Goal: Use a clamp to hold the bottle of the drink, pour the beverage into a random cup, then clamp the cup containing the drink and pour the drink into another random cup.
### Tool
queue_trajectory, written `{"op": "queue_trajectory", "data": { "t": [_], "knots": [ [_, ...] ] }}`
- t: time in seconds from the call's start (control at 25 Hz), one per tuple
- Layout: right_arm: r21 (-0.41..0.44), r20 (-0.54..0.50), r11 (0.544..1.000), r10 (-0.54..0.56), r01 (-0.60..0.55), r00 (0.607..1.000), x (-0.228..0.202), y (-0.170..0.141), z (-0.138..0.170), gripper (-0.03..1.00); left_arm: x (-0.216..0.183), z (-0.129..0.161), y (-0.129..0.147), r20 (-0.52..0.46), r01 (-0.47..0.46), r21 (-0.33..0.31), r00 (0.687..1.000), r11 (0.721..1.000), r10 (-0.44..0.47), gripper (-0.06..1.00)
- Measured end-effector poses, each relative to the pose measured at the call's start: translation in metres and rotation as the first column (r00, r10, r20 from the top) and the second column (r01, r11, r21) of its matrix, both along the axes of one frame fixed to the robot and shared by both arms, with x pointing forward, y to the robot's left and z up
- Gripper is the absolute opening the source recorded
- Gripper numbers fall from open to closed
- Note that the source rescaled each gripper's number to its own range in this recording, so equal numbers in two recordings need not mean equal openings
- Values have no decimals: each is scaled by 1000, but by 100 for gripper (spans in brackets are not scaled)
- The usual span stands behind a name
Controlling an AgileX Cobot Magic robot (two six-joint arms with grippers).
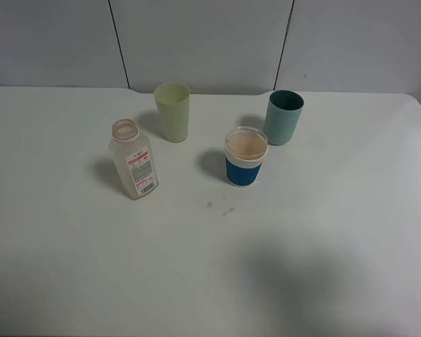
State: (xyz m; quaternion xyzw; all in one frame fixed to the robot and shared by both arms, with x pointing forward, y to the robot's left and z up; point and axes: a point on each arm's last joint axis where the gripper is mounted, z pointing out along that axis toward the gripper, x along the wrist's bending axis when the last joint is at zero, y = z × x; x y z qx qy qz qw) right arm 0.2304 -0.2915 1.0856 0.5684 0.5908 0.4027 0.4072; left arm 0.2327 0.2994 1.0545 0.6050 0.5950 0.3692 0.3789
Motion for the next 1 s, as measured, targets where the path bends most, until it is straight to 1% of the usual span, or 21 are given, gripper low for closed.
{"op": "queue_trajectory", "data": {
  "t": [0.08,0.12,0.2,0.32,0.36,1.0],
  "knots": [
    [-18,6,1000,-18,18,1000,-8,-2,-3,100,0,0,0,0,0,0,1000,1000,0,100],
    [-27,-9,999,-24,24,1000,-9,-2,-5,100,0,0,0,0,0,0,1000,1000,0,100],
    [-38,-61,999,-35,33,998,-9,-4,-12,100,0,0,0,0,0,0,1000,1000,0,100],
    [-35,-147,999,-37,32,988,-4,-4,-28,100,0,0,0,0,0,0,1000,1000,0,100],
    [-35,-156,999,-36,31,987,-4,-4,-29,100,0,0,0,0,0,0,1000,1000,0,100],
    [-36,-155,998,-55,50,986,-4,-6,-29,100,0,0,0,0,0,0,1000,1000,0,100]
  ]
}}
